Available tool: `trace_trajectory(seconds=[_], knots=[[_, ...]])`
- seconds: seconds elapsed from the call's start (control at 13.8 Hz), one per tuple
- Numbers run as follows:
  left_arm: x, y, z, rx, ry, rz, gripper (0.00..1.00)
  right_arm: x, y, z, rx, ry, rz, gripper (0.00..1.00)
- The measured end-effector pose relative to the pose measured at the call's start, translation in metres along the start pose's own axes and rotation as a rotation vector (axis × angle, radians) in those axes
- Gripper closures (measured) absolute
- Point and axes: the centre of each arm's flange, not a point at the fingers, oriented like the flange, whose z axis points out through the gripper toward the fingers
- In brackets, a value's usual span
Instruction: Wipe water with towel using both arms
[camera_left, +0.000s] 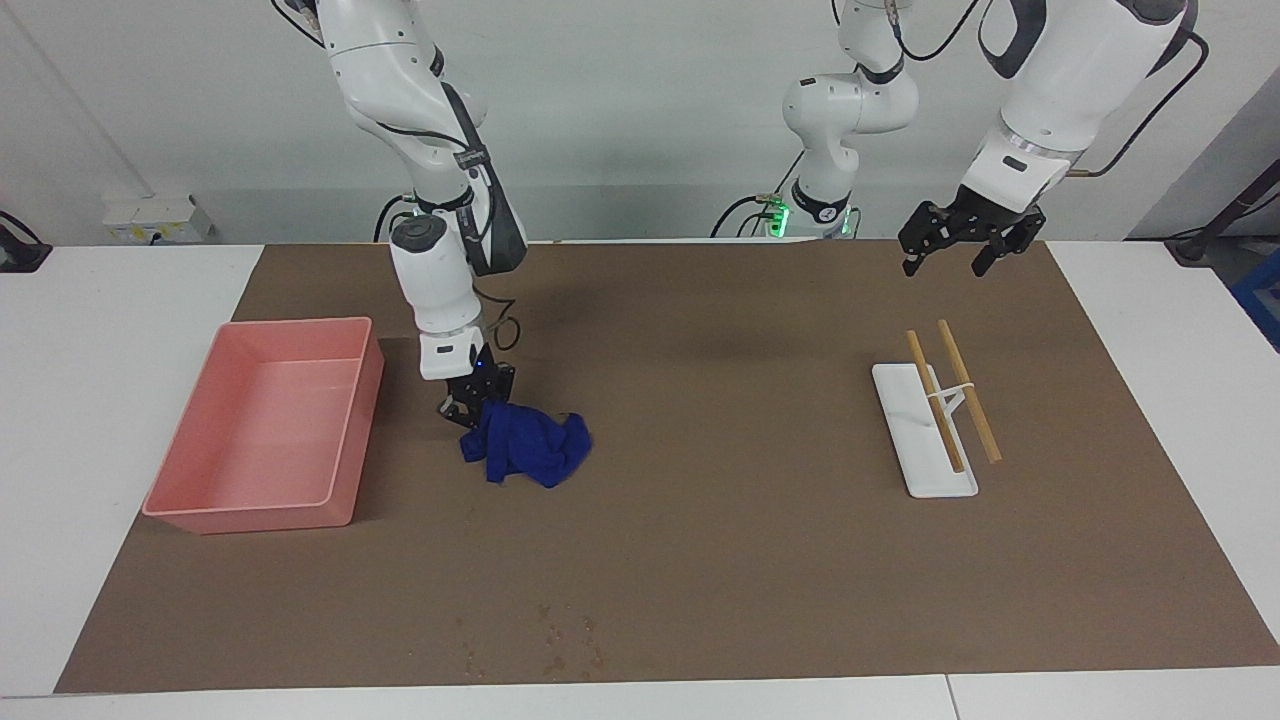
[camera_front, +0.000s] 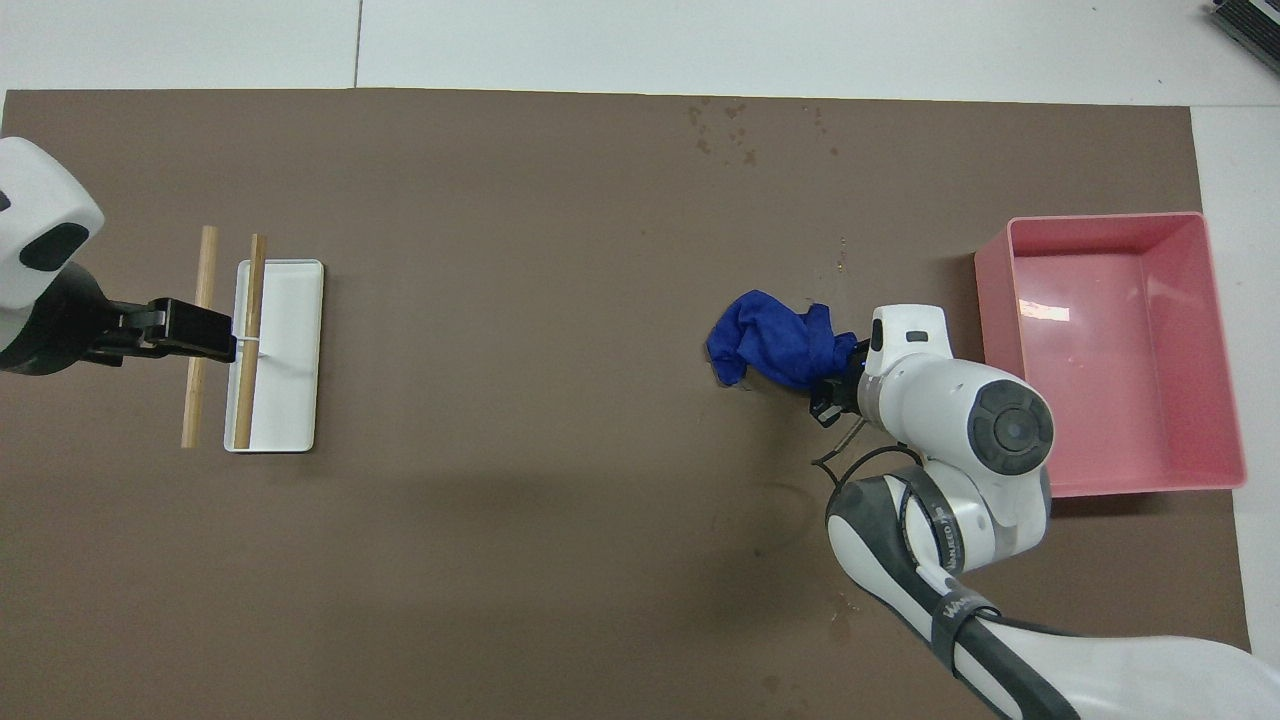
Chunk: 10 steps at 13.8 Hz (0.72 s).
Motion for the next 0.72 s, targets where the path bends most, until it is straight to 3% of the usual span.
trace_trajectory(seconds=[0.22,0.51,0.72], knots=[[0.000,0.000,0.000,0.000,0.000,0.000,0.00,0.008,0.039,0.007,-0.037,0.014,-0.070,0.82],[0.000,0.000,0.000,0.000,0.000,0.000,0.00,0.027,0.070,-0.001,-0.152,-0.004,-0.260,0.82],[0.000,0.000,0.000,0.000,0.000,0.000,0.00,0.036,0.082,-0.012,-0.167,-0.031,-0.303,0.82]])
